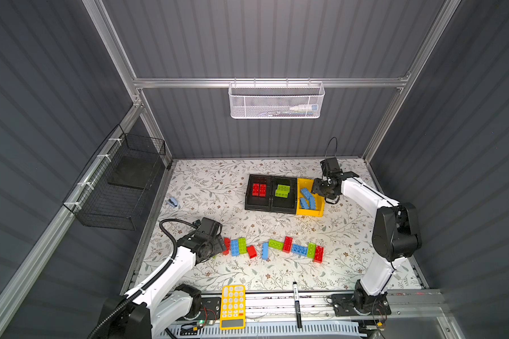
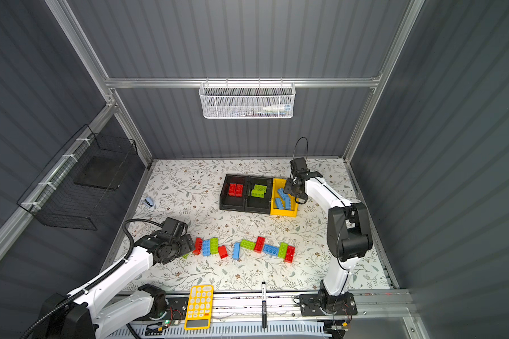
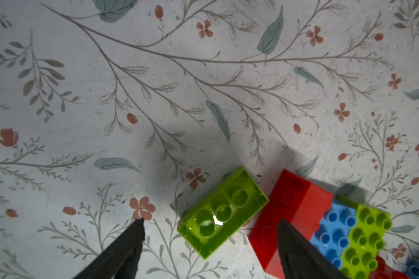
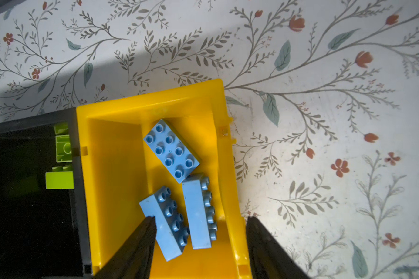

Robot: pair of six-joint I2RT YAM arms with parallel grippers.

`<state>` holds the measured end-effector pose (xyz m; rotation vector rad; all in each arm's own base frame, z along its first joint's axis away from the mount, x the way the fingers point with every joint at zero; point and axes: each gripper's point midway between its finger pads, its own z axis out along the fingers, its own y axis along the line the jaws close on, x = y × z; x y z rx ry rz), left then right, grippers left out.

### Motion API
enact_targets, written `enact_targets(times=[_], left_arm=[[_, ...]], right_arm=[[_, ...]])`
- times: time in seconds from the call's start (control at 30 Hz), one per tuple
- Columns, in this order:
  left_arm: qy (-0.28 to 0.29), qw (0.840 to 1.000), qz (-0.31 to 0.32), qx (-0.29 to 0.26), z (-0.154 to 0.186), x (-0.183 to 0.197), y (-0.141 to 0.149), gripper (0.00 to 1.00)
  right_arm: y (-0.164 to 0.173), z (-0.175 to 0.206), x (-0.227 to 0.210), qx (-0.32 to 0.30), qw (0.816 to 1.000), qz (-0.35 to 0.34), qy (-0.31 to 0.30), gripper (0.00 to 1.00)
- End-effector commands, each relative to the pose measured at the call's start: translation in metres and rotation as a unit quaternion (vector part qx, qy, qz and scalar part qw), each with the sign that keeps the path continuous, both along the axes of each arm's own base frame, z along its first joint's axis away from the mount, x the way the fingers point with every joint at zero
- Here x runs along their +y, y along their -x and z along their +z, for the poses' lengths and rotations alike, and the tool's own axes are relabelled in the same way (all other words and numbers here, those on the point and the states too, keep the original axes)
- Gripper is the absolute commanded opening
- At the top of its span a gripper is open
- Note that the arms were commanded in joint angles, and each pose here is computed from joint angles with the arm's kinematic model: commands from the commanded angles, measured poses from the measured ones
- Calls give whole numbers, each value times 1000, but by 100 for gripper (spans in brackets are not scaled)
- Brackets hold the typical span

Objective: Sort the legos into containers by color
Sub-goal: Pick up the lego from the middle-left of the table.

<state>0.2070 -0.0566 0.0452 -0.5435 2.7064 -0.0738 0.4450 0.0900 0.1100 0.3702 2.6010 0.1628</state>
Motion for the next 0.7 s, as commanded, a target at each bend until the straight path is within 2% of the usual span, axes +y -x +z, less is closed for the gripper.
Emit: enact_targets(times=[0.0,0.47,0.67], left_arm=[[-1,1000,0,23,-10,-1,7,86],[-7,999,-16,44,-24,-8,2,82],[-9,998,-16,55,-32,-9,3,69]], right_arm=[[3,4,-2,-3,1000,-4,-7,62],[4,3,-8,0,1000,-11,-7,62],[3,5,-10,-2,1000,-13,-6,62]])
